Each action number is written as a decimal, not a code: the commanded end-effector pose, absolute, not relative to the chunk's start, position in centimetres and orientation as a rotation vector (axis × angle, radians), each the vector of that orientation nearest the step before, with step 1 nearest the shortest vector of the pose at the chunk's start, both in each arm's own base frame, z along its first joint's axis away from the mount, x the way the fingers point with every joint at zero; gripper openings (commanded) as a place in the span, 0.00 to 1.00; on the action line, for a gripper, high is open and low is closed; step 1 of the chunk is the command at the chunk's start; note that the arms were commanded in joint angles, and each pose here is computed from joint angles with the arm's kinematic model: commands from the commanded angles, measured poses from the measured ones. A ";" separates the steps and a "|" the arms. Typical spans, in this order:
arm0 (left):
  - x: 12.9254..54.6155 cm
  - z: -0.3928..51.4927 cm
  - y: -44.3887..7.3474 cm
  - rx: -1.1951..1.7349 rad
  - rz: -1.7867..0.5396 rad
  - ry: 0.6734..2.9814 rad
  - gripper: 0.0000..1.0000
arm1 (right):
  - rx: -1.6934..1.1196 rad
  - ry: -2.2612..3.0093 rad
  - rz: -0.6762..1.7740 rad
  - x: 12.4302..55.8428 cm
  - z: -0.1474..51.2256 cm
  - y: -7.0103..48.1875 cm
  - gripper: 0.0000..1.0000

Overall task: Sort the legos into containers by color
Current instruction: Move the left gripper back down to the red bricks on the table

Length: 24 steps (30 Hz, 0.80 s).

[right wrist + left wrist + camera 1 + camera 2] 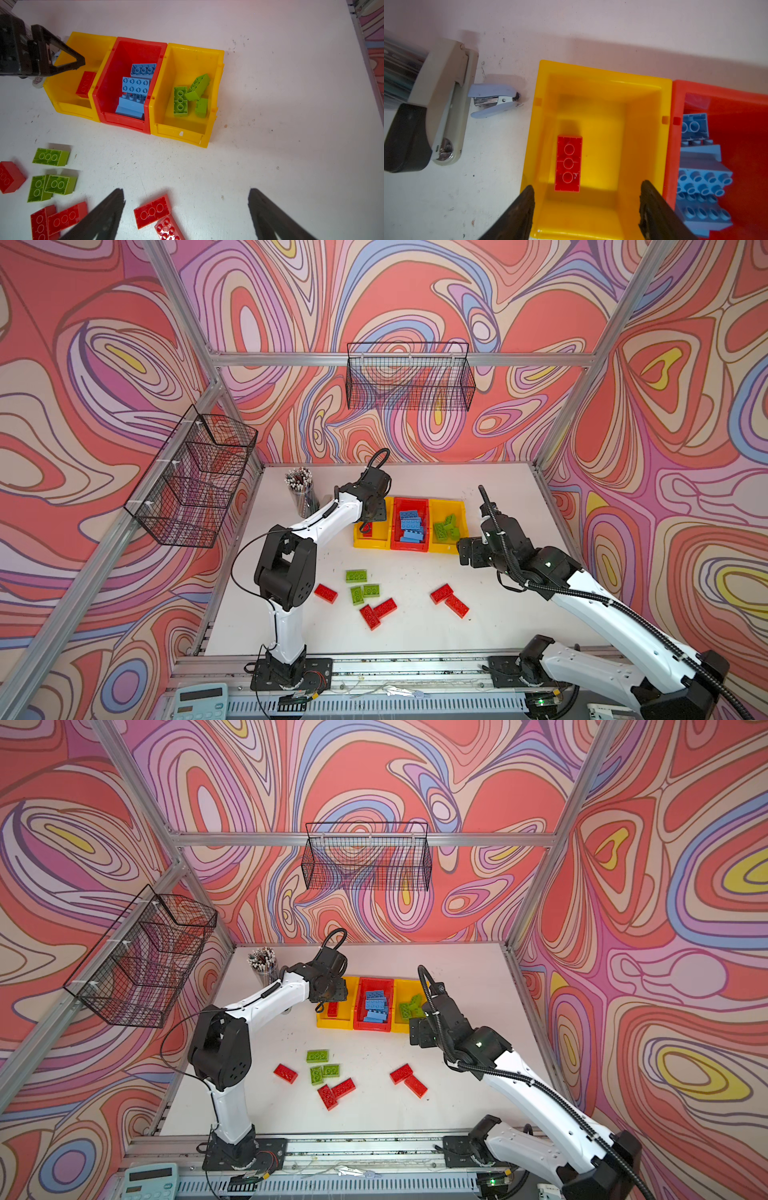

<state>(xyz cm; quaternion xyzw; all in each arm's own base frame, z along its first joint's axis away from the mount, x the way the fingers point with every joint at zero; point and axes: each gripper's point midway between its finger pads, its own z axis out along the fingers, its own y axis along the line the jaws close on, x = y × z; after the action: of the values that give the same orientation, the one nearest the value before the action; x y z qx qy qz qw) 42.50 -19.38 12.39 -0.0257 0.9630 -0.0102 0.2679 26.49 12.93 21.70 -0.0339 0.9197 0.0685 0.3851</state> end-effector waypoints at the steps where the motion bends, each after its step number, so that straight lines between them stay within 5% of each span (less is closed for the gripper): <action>1: 38.7 15.7 -22.4 0.180 0.052 2.512 0.79 | -0.008 2.310 0.173 26.0 23.5 11.7 0.98; 11: 24.7 12.6 -31.1 0.745 -0.091 2.445 0.79 | 0.082 2.259 0.279 23.2 26.4 10.2 0.98; 24: 19.2 6.8 -34.9 1.077 -0.122 2.378 0.77 | 0.185 2.214 0.375 20.4 27.2 8.4 0.98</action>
<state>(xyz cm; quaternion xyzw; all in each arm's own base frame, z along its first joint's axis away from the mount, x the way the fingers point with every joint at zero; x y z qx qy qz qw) 19.24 -33.90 8.13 0.3762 0.8880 -0.0413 0.2611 21.25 9.08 27.72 0.0528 0.8853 0.1446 0.4388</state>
